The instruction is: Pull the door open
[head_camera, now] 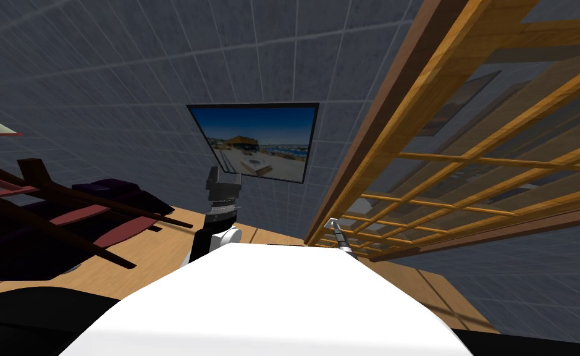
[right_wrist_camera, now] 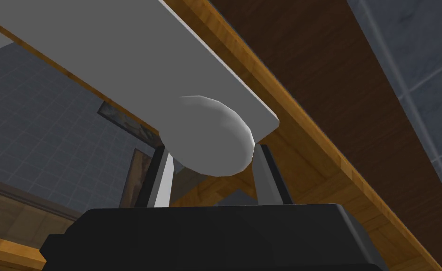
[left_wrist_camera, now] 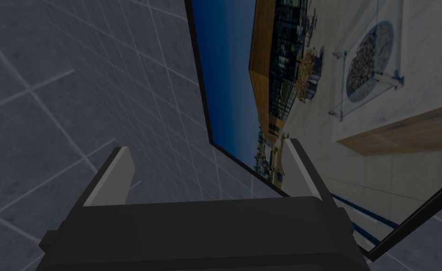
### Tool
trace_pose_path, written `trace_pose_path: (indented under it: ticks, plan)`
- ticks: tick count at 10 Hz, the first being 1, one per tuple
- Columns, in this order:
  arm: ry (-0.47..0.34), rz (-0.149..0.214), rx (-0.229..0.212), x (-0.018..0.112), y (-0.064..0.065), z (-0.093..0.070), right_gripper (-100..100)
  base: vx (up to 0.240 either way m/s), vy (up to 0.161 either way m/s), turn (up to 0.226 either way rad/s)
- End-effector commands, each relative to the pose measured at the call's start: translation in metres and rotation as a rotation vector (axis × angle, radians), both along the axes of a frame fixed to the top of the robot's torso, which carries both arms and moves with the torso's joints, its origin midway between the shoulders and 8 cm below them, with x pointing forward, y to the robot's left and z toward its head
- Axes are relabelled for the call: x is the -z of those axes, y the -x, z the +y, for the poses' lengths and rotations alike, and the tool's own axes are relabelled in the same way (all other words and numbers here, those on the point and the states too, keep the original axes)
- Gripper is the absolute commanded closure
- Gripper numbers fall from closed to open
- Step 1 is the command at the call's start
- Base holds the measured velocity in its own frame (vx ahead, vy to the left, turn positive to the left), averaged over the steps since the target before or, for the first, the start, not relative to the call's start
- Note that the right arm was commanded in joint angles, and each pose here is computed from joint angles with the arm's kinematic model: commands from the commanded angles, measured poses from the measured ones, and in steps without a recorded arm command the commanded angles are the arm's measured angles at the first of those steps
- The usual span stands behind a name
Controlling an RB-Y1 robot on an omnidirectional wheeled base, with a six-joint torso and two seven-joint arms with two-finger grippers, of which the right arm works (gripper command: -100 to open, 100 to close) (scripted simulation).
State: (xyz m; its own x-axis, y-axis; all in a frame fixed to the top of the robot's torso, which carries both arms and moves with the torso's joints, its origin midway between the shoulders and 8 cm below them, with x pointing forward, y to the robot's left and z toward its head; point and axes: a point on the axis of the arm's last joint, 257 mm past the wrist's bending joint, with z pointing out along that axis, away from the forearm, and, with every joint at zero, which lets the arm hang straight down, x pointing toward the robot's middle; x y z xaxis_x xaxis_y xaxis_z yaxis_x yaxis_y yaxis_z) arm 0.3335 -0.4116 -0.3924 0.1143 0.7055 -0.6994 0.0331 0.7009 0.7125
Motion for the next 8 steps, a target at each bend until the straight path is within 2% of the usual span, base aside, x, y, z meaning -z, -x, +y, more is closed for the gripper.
trace_pose_path:
  ticks: [1,3,5,7,8]
  plan:
    - [-0.042,0.006,-0.005,0.005,0.0,0.007,100,-0.035,-0.018,0.021]
    - [-0.127,-0.007,-0.004,0.005,-0.006,0.008,100,-0.057,-0.012,0.052]
    - [-0.143,-0.008,-0.004,0.005,-0.006,0.008,100,-0.04,-0.015,0.013]
    - [-0.231,-0.022,-0.003,0.004,-0.013,0.009,100,-0.05,-0.014,0.048]
    - [-0.245,-0.023,-0.004,0.004,-0.013,0.009,100,-0.057,-0.024,0.035]
